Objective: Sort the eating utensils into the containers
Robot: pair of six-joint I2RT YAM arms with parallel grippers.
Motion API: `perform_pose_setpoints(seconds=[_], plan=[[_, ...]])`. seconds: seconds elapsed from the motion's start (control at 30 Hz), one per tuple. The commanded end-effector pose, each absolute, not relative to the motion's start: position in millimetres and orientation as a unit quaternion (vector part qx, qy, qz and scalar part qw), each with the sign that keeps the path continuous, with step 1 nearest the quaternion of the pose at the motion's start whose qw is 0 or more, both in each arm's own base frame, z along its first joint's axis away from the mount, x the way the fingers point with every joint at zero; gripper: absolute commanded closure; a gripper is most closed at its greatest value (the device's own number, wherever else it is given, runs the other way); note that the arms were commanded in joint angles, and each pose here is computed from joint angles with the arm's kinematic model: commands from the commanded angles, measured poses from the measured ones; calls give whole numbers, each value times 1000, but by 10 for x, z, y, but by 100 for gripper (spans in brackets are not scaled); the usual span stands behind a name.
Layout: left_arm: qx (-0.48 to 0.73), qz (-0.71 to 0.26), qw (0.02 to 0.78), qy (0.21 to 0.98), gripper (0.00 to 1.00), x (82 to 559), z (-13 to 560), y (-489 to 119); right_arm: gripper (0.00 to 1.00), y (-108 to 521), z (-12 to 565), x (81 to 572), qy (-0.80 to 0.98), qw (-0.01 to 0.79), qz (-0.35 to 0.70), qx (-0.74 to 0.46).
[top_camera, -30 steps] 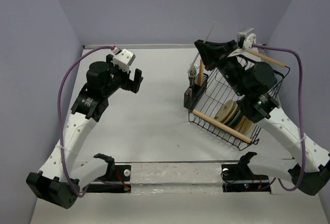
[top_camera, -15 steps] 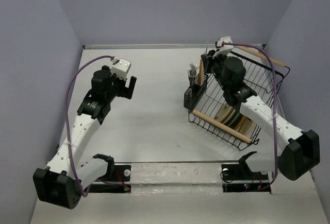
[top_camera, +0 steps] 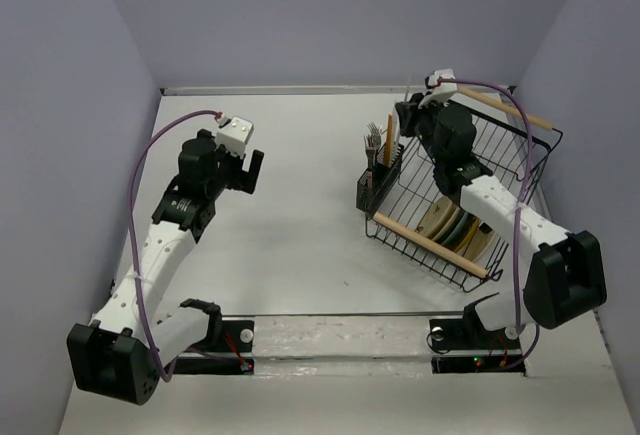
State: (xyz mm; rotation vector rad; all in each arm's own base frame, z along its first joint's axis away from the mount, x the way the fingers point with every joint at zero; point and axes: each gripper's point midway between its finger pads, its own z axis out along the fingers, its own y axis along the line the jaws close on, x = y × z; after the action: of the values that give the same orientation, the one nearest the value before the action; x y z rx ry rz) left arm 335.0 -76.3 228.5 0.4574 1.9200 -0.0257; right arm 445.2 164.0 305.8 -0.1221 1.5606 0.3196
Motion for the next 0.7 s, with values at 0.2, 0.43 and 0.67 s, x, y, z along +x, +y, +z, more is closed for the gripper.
perform_pose_setpoints(seconds=[0.2, 0.43, 0.67], plan=[[196, -3, 560, 805, 1, 3407, 2261, -734, 100, 1740, 2878, 4528, 683, 705, 182, -59], [199, -7, 559, 805, 1, 3393, 2251, -744, 45, 1646, 2761, 4498, 701, 694, 154, -59], [200, -8, 562, 803, 1, 3379, 2265, -731, 31, 1609, 3072, 4340, 712, 682, 138, -94]])
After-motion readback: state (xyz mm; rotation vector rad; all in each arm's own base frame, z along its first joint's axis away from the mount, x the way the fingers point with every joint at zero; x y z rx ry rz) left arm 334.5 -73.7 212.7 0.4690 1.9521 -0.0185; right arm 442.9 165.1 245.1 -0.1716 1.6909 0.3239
